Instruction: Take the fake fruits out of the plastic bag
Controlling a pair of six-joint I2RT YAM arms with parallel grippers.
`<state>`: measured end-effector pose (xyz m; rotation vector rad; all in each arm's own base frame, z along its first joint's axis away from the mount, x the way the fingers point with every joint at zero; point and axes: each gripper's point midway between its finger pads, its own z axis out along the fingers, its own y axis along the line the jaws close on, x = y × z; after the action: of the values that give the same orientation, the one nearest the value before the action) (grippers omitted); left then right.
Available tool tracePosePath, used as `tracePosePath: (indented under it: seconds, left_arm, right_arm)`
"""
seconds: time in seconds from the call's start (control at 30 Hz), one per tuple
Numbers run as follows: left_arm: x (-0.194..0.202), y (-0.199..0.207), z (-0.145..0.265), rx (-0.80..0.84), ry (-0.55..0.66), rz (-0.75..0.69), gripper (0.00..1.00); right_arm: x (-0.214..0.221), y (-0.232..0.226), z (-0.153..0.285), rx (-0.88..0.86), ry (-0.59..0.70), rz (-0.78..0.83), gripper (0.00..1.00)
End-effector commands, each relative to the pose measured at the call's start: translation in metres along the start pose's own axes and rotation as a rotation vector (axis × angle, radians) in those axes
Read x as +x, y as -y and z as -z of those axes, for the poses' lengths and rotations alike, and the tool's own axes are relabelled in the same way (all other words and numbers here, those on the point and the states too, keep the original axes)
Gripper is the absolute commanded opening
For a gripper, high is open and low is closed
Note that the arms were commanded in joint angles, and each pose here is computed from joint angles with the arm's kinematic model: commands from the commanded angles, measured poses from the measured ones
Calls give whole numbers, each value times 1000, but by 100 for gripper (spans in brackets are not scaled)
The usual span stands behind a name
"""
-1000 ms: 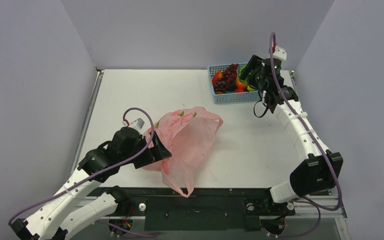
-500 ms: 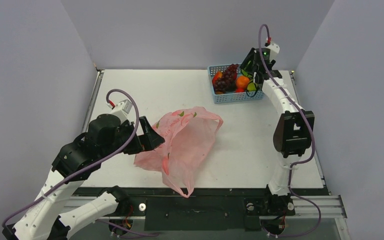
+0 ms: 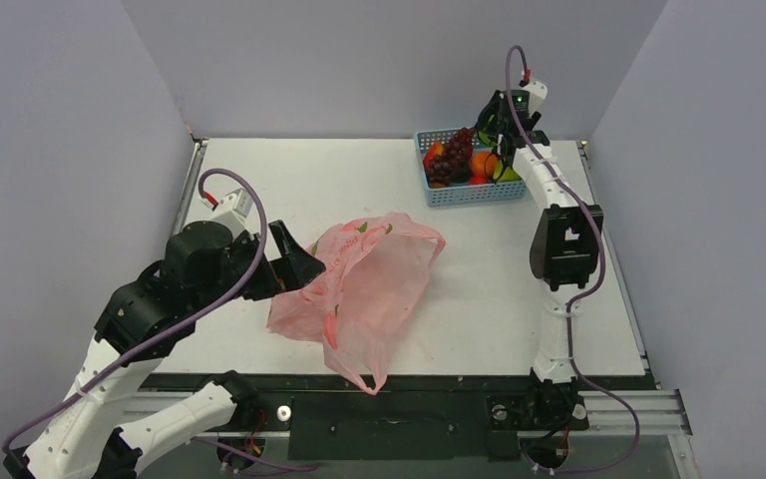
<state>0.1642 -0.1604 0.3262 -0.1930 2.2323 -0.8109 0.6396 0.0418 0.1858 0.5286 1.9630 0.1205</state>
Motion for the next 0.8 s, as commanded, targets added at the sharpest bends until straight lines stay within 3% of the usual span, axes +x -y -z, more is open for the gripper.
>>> tracePosePath:
  seconds: [0.0,0.33,0.57,0.77]
  left_arm:
    - [-13,7,1,16,50,35,97]
    - [-14,12,-10,4,22,37,97]
    - [-15,17,-17,13,12,32,97]
    - [-17,20,-22,15,1,7,97]
  right_arm:
    - [-15,0,-13,3,43,20,8]
    - [4,6,-33,21,24,90,26]
    - [9,11,-36,43,14,128,57]
    - [0,6,-24,56,24,180,76]
